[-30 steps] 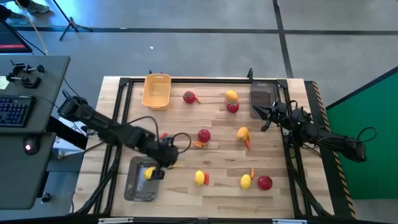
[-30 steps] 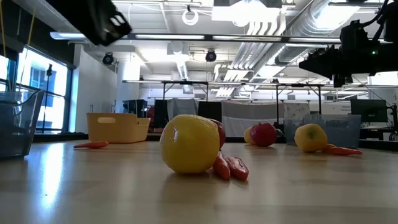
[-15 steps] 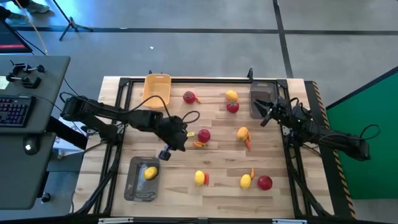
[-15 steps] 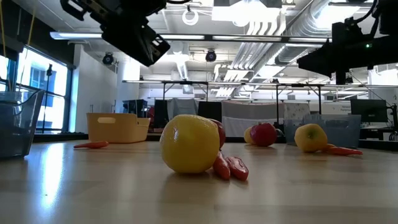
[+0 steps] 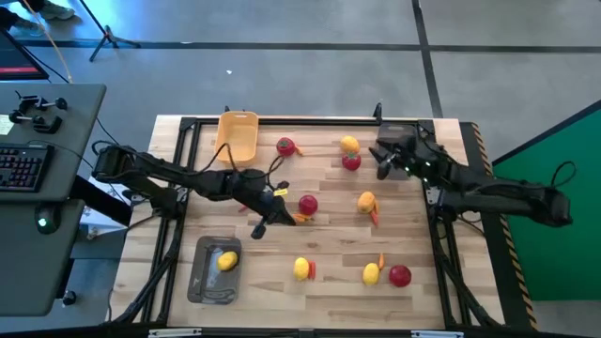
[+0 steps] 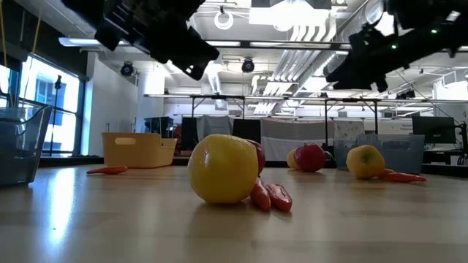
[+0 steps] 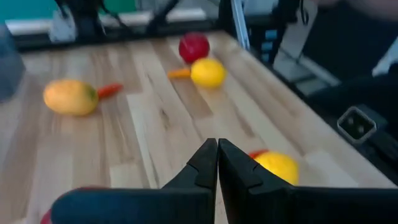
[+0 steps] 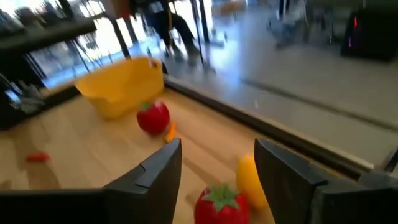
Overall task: Sort produce into baskets
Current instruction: Put the lemon into the bottom gray bin
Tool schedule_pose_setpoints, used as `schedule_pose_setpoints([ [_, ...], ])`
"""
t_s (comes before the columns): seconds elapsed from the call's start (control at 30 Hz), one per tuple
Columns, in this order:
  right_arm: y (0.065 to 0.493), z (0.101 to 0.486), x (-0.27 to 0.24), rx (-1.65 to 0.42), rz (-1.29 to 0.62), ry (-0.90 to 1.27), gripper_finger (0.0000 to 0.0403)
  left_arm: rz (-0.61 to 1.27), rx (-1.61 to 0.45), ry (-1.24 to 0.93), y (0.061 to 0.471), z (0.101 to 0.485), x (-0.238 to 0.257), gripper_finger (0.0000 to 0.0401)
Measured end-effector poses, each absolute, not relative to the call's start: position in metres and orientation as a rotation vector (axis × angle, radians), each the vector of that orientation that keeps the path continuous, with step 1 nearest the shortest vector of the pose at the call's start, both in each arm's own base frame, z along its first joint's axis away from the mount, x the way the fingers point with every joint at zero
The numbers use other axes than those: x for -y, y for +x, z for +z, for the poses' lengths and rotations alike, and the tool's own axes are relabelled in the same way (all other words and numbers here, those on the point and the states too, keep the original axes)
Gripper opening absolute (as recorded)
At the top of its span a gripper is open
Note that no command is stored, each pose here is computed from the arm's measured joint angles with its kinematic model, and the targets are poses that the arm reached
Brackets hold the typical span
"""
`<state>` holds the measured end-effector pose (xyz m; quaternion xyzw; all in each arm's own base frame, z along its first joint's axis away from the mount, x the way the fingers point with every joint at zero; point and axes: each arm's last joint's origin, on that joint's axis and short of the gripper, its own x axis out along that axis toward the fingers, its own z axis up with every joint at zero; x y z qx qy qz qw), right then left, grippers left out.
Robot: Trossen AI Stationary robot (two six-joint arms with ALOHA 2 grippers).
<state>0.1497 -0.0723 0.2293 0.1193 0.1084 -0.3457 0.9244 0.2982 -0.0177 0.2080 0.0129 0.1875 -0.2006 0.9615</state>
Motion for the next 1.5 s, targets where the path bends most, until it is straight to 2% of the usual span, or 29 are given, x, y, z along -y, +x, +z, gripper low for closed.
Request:
schedule_pose_setpoints([
  [0.1, 0.166, 0.236, 0.084, -0.329, -0.723, 0.294, 0.0207, -0.376, -0.317, 0.003, 0.295, 0.204, 0.017, 0.0000],
  [0.37, 0.210, 0.229, 0.126, -0.696, -0.713, 0.410, 0.0267, -0.277, -0.335, 0.015, 0.289, 0.196, 0.009, 0.0000],
  [0.53, 0.237, 0.228, 0.159, -0.838, -0.702, 0.374, 0.0303, -0.236, -0.280, -0.060, 0.291, 0.202, 0.001, 0.0000],
  [0.7, 0.254, 0.223, 0.187, -1.009, -0.675, 0.321, 0.0313, -0.244, -0.277, -0.060, 0.291, 0.203, 0.004, 0.0000],
  [0.87, 0.252, 0.206, 0.207, -1.152, -0.677, 0.355, 0.0314, -0.233, -0.284, -0.072, 0.291, 0.203, 0.002, 0.0000],
  [1.23, 0.241, 0.184, 0.234, -1.155, -0.620, 0.473, 0.0314, -0.159, -0.289, -0.107, 0.290, 0.202, -0.021, 0.0000],
  [1.5, 0.247, 0.165, 0.241, -1.153, -0.572, 0.475, 0.0314, -0.121, -0.286, -0.138, 0.289, 0.203, -0.029, 0.0000],
])
